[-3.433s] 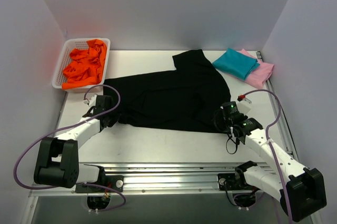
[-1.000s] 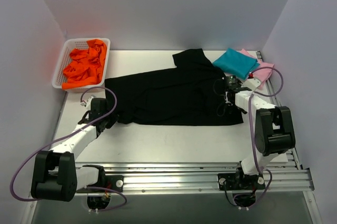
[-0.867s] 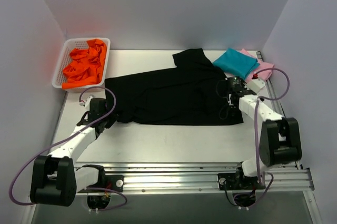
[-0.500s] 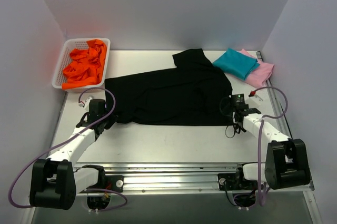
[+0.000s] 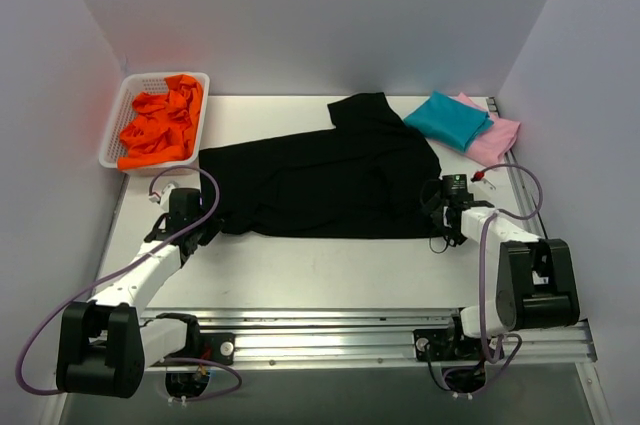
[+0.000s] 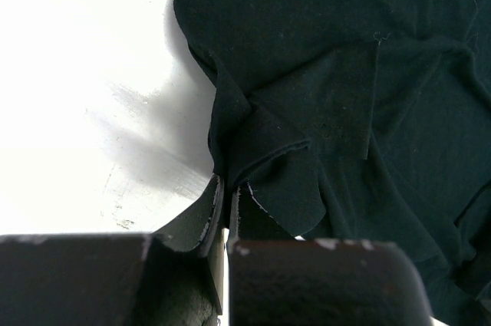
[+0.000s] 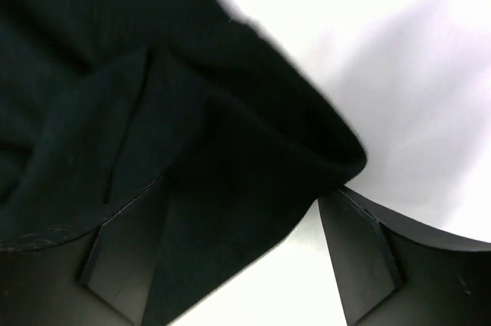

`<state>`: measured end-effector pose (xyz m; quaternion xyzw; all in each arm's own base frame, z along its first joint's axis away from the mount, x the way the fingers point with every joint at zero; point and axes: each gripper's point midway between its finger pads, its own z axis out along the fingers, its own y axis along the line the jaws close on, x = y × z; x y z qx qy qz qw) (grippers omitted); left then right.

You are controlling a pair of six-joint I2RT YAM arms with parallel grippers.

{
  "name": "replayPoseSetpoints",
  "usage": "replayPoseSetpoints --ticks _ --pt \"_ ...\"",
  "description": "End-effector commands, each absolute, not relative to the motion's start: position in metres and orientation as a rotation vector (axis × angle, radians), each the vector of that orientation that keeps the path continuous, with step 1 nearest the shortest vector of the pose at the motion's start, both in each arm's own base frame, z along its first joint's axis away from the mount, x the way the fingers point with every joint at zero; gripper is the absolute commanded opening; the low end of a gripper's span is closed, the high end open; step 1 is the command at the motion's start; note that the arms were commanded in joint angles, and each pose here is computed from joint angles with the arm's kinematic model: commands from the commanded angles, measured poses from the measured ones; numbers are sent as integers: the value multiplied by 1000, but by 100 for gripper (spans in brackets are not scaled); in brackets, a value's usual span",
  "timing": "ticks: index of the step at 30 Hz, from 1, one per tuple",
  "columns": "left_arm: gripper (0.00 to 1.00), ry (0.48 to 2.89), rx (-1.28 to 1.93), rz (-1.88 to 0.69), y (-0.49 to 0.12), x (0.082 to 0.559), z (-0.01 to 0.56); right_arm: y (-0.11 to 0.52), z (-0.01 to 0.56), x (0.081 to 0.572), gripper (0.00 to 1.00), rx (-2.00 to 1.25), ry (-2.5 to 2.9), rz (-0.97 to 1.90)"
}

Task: Fold and stack the t-shirts
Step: Fold the tshirt

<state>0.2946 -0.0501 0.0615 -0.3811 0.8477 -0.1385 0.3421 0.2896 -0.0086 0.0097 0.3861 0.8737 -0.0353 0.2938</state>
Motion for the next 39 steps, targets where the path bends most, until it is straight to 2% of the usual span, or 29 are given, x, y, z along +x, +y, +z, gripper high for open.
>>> replayPoseSetpoints --ticks 1,3,6,7,9,10,26,34,35,36,37,38,39 --pt "2 2169 -987 -368 -47 299 68 -19 2 288 73 1067 2359 -109" --pt "2 2171 -983 -379 -49 299 70 -35 1 287 70 1115 2341 -130" --pt "2 2164 -983 -384 -49 296 74 -42 -1 296 44 1138 2319 -50" --pt "2 2162 -982 -385 -49 295 74 -42 -2 298 28 1144 2314 -29" --pt "2 2159 -982 -380 -48 294 77 -40 3 301 13 1134 2289 33" --pt "2 2170 -990 -368 -47 290 76 -42 5 300 1 1139 2273 29" --pt "2 2217 -982 -225 -25 235 98 -79 93 241 0 1284 1902 -120" --pt "2 2242 -1007 -270 -33 225 93 -89 108 222 0 1386 1770 -154" --pt "2 2250 -999 -288 -36 224 93 -87 107 221 3 1386 1776 -144" --pt "6 2269 -986 -341 -43 222 93 -85 106 220 26 1384 1784 -134" --pt "15 2280 -977 -377 -49 220 92 -83 108 222 47 1371 1794 -117" --pt "29 2290 -963 -416 -56 219 91 -78 108 224 64 1354 1816 -85" --pt "78 2307 -949 -476 -65 215 89 -77 108 222 82 1350 1835 -92"
